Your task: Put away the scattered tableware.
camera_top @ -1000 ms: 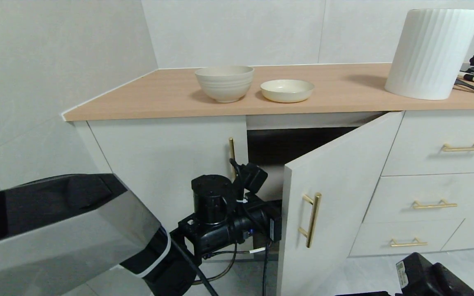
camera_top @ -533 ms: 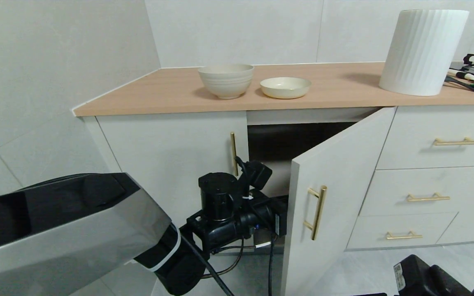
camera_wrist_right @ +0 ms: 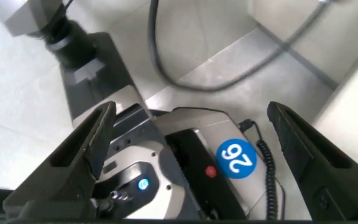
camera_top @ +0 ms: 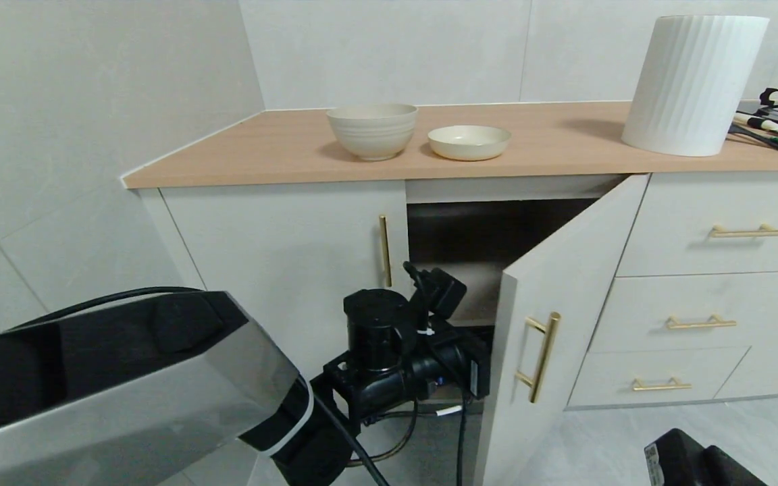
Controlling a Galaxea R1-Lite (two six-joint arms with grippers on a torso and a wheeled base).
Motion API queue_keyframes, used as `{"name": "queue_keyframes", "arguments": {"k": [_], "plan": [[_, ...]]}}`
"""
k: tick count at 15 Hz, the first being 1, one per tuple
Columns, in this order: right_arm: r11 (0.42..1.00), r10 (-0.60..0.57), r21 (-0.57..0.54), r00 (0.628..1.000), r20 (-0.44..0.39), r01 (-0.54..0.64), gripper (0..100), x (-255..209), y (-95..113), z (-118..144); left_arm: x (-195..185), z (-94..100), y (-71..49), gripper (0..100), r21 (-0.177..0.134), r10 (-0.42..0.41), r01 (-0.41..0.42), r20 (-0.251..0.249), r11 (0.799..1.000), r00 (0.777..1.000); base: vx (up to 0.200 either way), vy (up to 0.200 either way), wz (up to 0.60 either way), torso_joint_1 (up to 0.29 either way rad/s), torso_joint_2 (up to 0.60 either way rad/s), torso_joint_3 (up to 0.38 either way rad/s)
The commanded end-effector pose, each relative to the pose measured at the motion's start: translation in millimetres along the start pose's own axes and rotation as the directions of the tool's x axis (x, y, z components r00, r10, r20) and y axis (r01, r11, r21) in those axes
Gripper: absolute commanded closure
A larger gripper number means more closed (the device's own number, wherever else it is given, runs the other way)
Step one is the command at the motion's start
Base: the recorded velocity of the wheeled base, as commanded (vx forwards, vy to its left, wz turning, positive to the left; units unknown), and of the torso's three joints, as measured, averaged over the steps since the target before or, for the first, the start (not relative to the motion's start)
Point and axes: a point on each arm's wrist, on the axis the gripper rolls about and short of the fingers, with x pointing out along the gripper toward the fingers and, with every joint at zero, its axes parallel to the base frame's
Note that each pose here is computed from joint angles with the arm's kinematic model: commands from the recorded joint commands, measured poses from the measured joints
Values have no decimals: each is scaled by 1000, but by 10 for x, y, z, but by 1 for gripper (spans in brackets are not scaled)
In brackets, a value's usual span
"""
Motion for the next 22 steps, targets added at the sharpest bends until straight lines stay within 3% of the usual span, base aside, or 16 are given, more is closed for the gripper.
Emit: {"name": "queue_keyframes", "arguments": {"k": [1,2,3,4,5,6,7,8,10,13,15,17,19,20,22], "plan": [[999,35,-14,999,-20,-35,0,-8,63,-48,80,46,-509,100,20,-117,117,11,993,993,0,0,0,0,0,0],[999,48,-22,998,-38,-49,0,-16,85,-94,88,52,-822,100,33,-193,192,8,981,981,0,0,0,0,0,0],[997,62,-34,996,-57,-64,0,-28,108,-142,78,40,-1000,100,37,-236,235,0,971,972,0,0,0,0,0,0],[996,75,-40,995,-67,-78,0,-33,130,-169,52,46,-1047,100,39,-246,246,-3,969,969,0,0,0,0,0,0],[996,78,-41,994,-71,-81,0,-34,136,-177,36,55,-1019,100,36,-238,238,-2,971,971,0,0,0,0,0,0],[996,78,-41,994,-74,-81,0,-29,135,-180,11,70,-860,100,33,-193,193,2,981,981,0,0,0,0,0,0],[996,78,-41,994,-73,-81,0,-25,136,-176,-4,81,-815,100,32,-181,181,3,983,983,0,0,0,0,0,0],[996,76,-37,995,-63,-79,0,-15,137,-150,-87,130,-644,100,28,-125,125,10,992,992,0,0,0,0,0,0],[999,47,-20,999,-5,-47,0,6,89,-33,-257,250,-480,100,27,-68,68,30,997,997,0,0,0,0,0,0],[987,-146,82,987,67,141,0,114,-287,206,-837,552,-168,100,3,89,-89,24,996,996,0,0,0,0,0,0],[965,-248,117,964,101,236,0,139,-491,333,-1228,744,-114,100,-15,173,-172,7,985,985,0,0,0,0,0,0],[937,-337,147,931,140,318,0,195,-676,500,-1591,881,-141,100,-27,234,-234,8,972,972,0,0,0,0,0,0],[917,-389,158,906,166,365,0,322,-850,678,-1916,978,-132,100,-43,311,-311,8,950,950,0,0,0,0,0,0],[907,-413,165,896,163,388,0,451,-954,808,-2155,1057,-129,100,-49,375,-374,13,926,927,0,0,0,0,0,0],[894,-439,176,883,168,411,0,548,-1082,951,-2329,1107,-137,100,-59,422,-420,13,906,907,0,0,0,0,0,0]]}}
